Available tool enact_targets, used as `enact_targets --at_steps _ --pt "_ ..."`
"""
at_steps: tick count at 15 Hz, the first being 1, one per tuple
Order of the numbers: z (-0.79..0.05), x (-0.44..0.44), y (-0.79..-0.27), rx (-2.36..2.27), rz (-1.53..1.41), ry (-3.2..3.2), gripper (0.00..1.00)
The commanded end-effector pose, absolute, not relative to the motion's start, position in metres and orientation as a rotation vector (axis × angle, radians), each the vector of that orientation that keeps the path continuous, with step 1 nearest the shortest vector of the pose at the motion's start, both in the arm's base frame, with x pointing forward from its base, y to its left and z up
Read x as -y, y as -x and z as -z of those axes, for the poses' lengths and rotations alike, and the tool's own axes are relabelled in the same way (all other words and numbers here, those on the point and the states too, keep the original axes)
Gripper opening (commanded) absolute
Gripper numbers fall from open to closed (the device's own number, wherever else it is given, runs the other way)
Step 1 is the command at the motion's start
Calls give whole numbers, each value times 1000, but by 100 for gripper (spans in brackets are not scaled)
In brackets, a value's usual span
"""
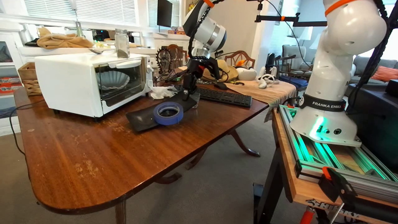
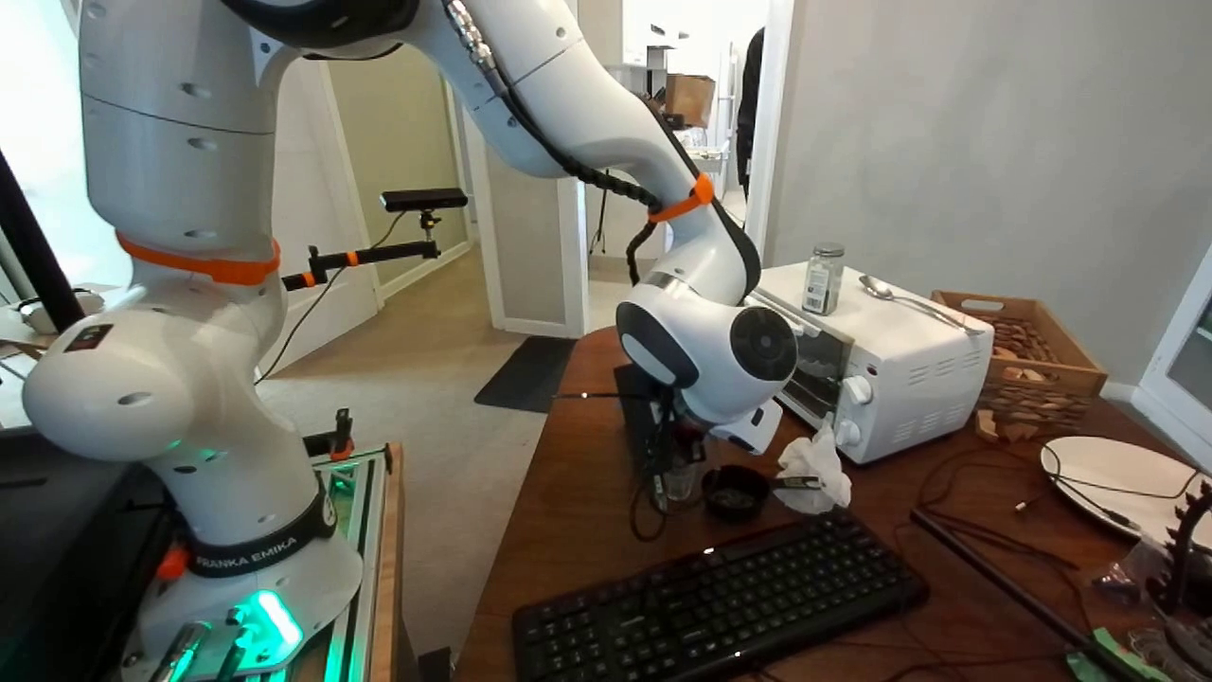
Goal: Pick up the black object from the top of the oven and put it on the table
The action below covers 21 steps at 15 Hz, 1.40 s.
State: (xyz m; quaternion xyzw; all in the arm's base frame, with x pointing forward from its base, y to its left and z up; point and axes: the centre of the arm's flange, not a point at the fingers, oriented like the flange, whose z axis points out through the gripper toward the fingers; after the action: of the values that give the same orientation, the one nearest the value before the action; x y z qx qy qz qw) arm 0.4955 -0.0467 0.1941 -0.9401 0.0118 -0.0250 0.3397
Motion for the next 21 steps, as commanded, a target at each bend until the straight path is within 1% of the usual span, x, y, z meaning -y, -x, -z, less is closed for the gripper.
enact_targets --at_steps 1,8,10,11,19,20,21 --pt "-197 41 -515 85 33 2441 2" --pt "-207 45 -535 253 30 2498 2" --pt "-211 50 -538 226 54 2485 2" --pt "-212 44 -529 211 59 2506 7" --pt "-211 48 -534 204 67 2507 7" --pt "-211 48 -534 204 67 2507 2" --pt "-212 48 -540 213 54 2505 2"
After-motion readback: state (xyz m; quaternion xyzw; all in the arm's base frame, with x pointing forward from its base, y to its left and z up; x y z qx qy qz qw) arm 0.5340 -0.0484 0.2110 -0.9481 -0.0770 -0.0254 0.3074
